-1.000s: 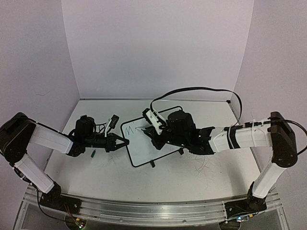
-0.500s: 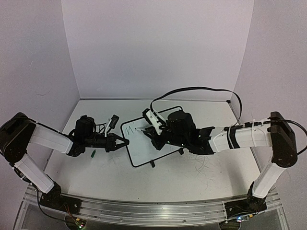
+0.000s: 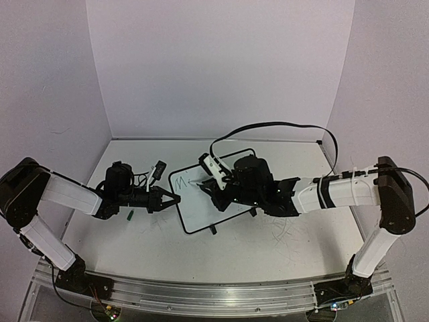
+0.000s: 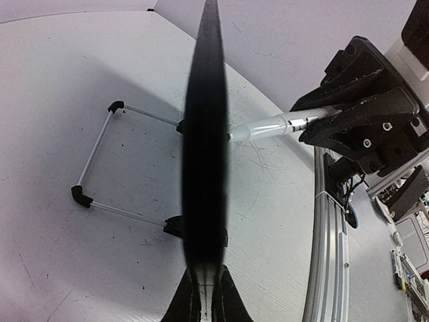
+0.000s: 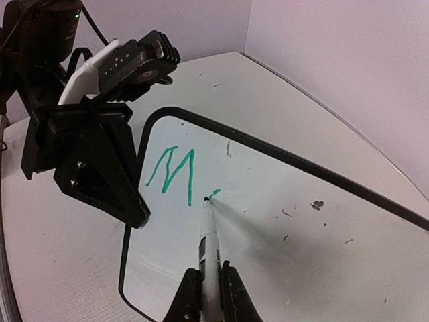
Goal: Write a sentence on the whiteboard
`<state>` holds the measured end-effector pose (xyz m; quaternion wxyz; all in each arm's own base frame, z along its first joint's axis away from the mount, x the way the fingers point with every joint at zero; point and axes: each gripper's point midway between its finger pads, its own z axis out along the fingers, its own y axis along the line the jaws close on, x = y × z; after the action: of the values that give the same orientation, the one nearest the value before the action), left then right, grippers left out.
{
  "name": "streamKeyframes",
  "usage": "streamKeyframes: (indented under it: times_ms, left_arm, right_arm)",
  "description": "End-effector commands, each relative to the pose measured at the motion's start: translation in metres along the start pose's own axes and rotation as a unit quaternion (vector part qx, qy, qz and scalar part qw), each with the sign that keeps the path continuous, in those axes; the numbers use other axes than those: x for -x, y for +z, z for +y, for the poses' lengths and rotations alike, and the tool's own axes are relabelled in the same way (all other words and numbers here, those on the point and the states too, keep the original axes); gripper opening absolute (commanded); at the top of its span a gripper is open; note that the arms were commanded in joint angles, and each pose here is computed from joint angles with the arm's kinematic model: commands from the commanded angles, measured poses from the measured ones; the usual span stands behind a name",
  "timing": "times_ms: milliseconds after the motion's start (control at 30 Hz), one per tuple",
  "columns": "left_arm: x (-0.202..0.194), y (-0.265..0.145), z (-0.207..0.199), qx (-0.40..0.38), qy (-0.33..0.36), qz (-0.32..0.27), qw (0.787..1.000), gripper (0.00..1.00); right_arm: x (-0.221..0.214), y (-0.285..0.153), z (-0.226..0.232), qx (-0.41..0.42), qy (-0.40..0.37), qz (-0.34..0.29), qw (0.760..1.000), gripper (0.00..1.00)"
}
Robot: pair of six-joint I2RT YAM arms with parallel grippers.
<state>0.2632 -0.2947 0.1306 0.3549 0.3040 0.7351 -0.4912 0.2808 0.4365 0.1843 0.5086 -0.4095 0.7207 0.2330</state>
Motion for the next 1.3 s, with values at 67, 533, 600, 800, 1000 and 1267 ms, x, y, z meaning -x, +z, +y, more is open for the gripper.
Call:
streamKeyframes:
  times_ms: [67,533,600,800,1000,1267]
  left_arm:
    - [0.005,-0.003,0.001,0.009,0.03,-0.01,0.999,0.0]
    - [0.005,-0.003,0.0,0.01,0.03,-0.01,0.999,0.0]
    - [0.005,-0.003,0.0,0.01,0.03,-0.01,0.999,0.0]
    - [0.005,-0.003,0.001,0.011,0.03,-0.01,0.999,0.0]
    - [0.005,-0.004,0.0,0.011,0.03,-0.01,0.999,0.0]
    - [0.004,-0.004,0.0,0.01,0.03,-0.01,0.999,0.0]
  right_arm:
    - [-0.004,0.003,0.006,0.008,0.005,0.002,1.0,0.0]
    - [-0.015,0.005,0.006,0.008,0.006,0.019,1.0,0.0]
    - [-0.016,0.006,0.006,0.007,0.006,0.021,1.0,0.0]
    - [-0.02,0.005,0.003,-0.004,0.007,0.027,1.0,0.0]
    - [-0.02,0.0,-0.008,-0.031,0.01,0.025,0.999,0.0]
    - [-0.013,-0.007,-0.024,-0.07,0.023,0.009,0.997,0.0]
